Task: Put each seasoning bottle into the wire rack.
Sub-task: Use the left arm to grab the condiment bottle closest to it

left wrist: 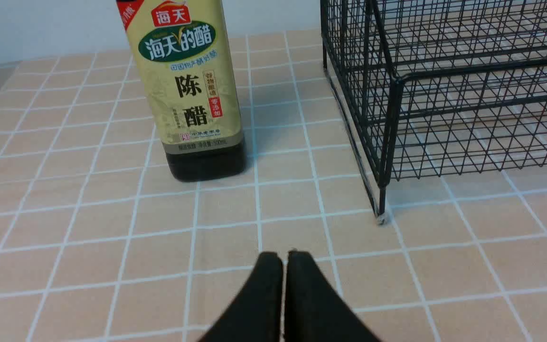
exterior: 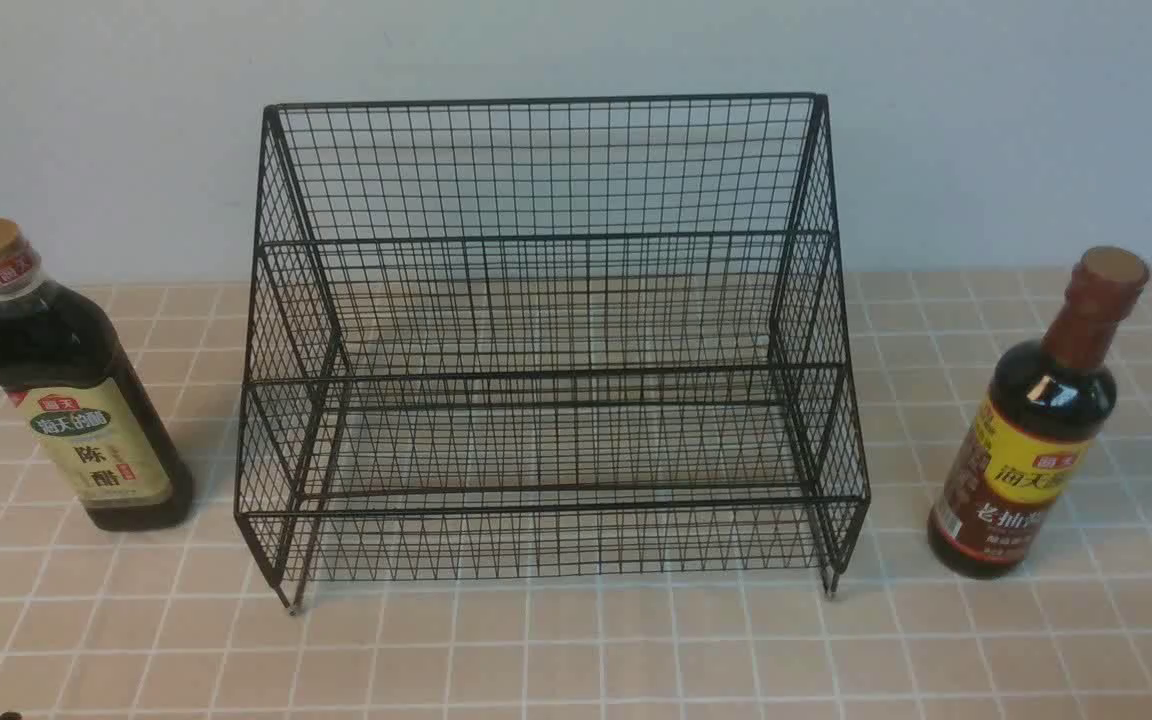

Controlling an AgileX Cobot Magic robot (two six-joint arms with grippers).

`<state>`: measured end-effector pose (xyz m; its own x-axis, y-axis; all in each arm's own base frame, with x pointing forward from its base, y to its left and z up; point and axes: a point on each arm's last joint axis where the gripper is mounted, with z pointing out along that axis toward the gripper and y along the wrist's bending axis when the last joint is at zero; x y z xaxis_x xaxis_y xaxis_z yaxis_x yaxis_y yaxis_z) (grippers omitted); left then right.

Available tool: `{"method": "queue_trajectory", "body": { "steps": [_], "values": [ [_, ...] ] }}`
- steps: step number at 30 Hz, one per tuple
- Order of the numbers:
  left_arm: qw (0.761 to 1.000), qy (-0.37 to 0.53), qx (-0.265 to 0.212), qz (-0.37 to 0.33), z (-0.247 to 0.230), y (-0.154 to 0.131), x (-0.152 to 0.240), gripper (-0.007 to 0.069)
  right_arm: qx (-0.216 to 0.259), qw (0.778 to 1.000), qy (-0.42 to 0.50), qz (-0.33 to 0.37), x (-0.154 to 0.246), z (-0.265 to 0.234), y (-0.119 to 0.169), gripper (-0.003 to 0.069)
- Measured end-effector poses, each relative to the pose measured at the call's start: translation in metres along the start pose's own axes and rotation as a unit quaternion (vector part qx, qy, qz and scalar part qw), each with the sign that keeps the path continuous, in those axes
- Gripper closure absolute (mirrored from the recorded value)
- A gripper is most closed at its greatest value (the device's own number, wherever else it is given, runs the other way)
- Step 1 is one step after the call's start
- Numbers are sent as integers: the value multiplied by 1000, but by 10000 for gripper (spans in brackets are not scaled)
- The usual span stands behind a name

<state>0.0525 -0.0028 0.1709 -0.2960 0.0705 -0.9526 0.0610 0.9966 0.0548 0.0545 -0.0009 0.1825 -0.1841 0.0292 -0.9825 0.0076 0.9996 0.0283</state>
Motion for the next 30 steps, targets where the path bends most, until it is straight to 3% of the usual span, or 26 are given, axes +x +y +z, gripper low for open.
{"method": "queue_trajectory", "body": {
  "steps": [27,30],
  "values": [
    [1000,-7,-4,8,0,1,-1,632,0,1000,0,0,0,0,0,673],
    [998,-49,4,-34,0,-1,-9,632,0,1000,0,0,0,0,0,673]
  ]
}}
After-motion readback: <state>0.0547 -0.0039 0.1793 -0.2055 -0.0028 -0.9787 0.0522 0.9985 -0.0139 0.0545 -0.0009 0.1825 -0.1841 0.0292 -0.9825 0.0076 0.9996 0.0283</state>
